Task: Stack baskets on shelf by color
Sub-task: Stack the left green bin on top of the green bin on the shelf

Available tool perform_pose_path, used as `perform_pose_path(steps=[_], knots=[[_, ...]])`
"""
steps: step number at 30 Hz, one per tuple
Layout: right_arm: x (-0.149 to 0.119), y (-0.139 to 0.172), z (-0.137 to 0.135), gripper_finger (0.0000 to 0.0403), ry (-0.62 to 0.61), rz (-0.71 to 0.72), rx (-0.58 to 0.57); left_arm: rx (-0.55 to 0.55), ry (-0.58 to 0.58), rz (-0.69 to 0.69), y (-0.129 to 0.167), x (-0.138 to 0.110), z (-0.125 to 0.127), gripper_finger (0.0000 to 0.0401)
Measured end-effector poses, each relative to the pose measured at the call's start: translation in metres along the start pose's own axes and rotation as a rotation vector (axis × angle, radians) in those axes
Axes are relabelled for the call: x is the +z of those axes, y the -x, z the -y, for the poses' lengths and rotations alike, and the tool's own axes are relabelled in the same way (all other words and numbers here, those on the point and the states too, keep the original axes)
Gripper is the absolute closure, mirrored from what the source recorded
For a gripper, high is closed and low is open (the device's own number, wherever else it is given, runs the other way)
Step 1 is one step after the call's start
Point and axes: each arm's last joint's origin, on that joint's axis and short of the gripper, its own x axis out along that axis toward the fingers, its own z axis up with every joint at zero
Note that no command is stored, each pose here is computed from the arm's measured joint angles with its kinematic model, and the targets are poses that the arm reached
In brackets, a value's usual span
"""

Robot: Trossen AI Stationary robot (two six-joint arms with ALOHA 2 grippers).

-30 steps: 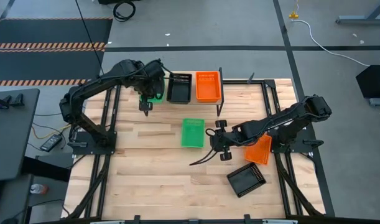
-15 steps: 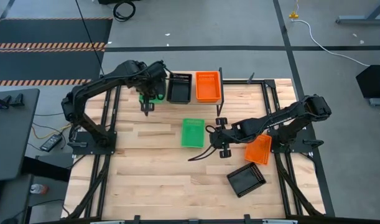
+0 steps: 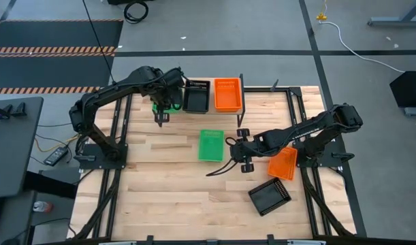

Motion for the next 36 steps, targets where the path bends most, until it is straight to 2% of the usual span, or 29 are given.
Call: perform_pose_path(steps=[18, 36], knots=[[-0.0015, 0.0000, -0.0001, 0.0238, -0.008, -0.015, 0.001, 0.059, 0.035, -0.026, 0.0001, -0.0006, -0.0018, 0.0323], [-0.0017, 0.0000, -0.0001, 0.0238, -0.008, -0.017, 0.001, 0.056, 0.046, -0.031, 0.0004, -0.0001, 0.0005, 0.0311]])
